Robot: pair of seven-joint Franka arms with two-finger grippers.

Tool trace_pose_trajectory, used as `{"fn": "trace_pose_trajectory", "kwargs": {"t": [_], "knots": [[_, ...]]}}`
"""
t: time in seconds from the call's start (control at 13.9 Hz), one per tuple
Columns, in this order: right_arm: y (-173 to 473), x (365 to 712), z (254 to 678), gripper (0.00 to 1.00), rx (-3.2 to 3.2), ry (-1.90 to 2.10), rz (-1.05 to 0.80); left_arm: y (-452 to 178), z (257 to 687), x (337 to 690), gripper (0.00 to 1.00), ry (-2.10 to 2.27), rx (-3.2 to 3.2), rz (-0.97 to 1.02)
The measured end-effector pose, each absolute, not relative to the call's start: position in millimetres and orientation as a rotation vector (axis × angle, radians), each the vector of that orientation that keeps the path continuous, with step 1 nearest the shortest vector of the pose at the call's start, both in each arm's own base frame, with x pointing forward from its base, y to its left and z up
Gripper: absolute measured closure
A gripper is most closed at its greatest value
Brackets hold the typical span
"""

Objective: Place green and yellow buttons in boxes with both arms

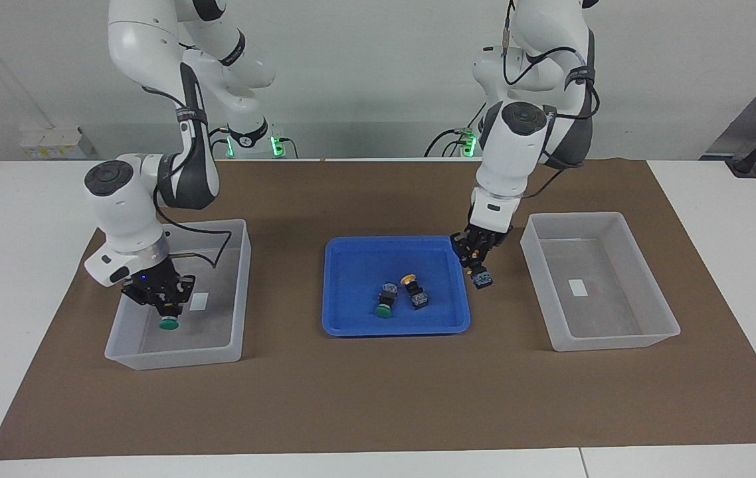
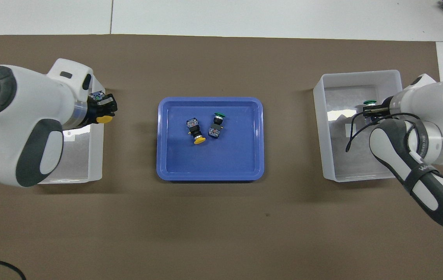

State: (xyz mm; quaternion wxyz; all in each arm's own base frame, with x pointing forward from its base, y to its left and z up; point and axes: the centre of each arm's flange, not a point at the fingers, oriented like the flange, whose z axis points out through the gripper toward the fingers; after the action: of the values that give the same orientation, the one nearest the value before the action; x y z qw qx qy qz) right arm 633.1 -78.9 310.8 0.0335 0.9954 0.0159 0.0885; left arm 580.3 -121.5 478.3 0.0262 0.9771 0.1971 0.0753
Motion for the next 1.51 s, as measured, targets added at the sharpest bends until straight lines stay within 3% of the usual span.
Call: {"fn": "trace_pose_trajectory", "kwargs": {"t": [0.14,0.29,0.43,0.58,0.65,0.79,0.86,1.15,1.51], "knots": [[-77.4,633.9,310.2,0.64,3.063,0.053,0.275,-74.8,482.2,585.3,0.59,0.575,3.044,0.232],[-75.5,636.3,313.9,0.44,3.062,0.057,0.288,-30.0,480.6,588.3,0.59,0.475,3.080,0.230],[-71.8,638.5,319.5,0.38,3.060,0.066,0.304,8.6,474.3,587.0,0.59,0.366,3.112,0.215],[-61.8,641.0,333.5,0.33,3.055,0.089,0.337,21.8,464.5,584.5,0.59,0.313,3.123,0.214],[-50.1,641.5,345.8,0.22,3.053,0.104,0.353,19.9,455.4,583.0,0.59,0.298,3.123,0.225],[-15.5,638.7,373.1,0.20,3.061,0.082,0.364,15.1,434.0,578.5,0.59,0.282,3.120,0.246],[5.6,635.3,388.2,0.10,3.067,0.063,0.363,14.3,423.8,575.8,0.59,0.278,3.119,0.249],[82.9,622.5,439.5,0.09,3.090,-0.030,0.352,10.8,399.6,570.4,0.59,0.235,3.120,0.254],[182.5,612.6,446.9,0.07,3.137,-0.246,0.388,-1.3,345.3,573.7,0.59,0.197,3.104,0.258]]}}
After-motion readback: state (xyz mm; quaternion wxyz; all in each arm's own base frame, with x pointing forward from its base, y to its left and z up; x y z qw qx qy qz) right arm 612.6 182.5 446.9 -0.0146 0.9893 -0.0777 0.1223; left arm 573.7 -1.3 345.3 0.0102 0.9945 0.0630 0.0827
